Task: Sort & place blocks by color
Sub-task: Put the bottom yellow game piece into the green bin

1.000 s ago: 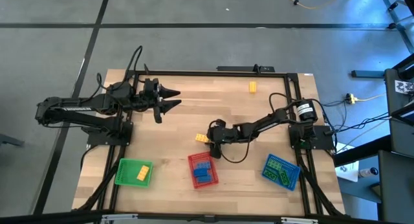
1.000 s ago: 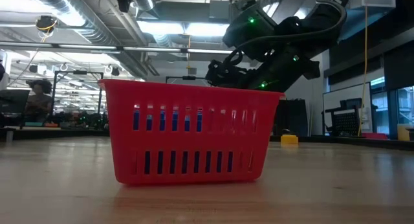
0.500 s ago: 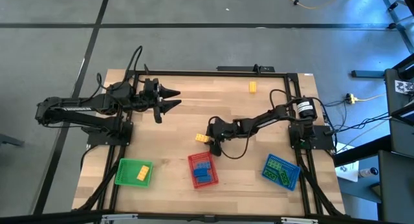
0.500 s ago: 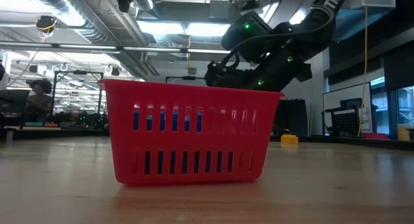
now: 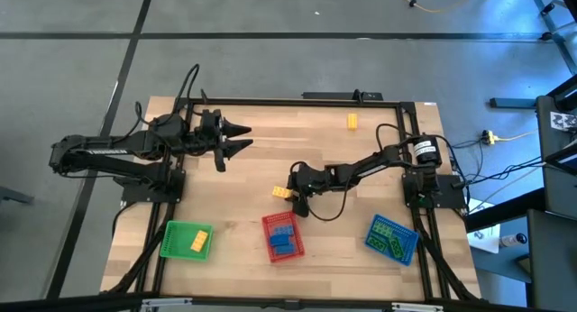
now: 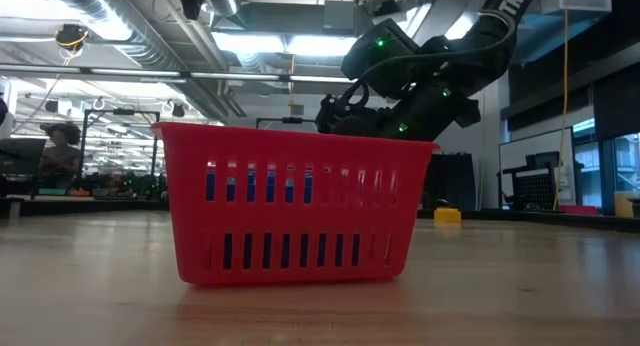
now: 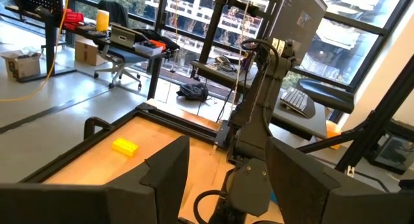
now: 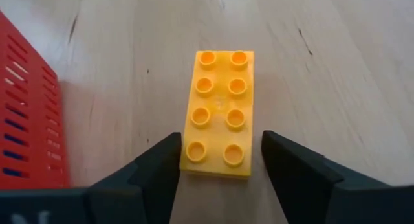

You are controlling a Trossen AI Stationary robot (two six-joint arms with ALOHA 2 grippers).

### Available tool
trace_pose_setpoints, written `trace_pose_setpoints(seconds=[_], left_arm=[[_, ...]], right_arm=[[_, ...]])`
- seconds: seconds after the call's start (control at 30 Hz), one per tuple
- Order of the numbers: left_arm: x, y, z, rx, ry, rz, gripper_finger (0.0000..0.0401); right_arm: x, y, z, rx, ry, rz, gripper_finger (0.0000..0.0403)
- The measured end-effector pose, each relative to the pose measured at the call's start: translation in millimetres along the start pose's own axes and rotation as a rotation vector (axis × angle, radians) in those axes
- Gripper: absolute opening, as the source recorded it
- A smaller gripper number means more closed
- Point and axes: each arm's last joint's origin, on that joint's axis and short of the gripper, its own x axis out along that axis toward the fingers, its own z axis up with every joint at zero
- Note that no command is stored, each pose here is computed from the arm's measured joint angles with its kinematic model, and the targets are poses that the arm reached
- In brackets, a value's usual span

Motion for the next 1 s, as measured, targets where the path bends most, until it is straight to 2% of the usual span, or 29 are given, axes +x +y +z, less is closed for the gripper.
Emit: trace_pose_setpoints(seconds=[0.1, 0.27, 0.57, 0.67, 0.83, 1.0], left_arm=[[0.0, 0.0, 0.0, 0.000, 0.000, 0.000, 0.0194], [0.0, 0.0, 0.0, 0.000, 0.000, 0.000, 0.0194], [0.0, 0.0, 0.0, 0.000, 0.000, 0.000, 0.0194], [0.0, 0.1, 0.1, 0.000, -0.001, 0.002, 0.0194], [-0.3, 0.4, 0.4, 0.002, -0.005, 0.010, 0.0194], [-0.2, 0.9, -0.1, 0.004, -0.003, 0.023, 0.0194]], right_arm=[[0.1, -0.3, -0.1, 0.000, 0.000, -0.004, 0.0203], [0.1, -0.3, 0.0, 0.002, 0.000, -0.007, 0.0150], [-6.3, -1.2, 3.1, -0.012, 0.008, -0.005, 0.0147], [-26.0, -6.9, 13.9, -0.042, 0.015, -0.016, 0.0147], [-80.0, -26.1, 44.8, -0.087, -0.047, -0.071, 0.0147], [-140.7, -32.5, 81.6, -0.053, -0.315, -0.078, 0.0147]])
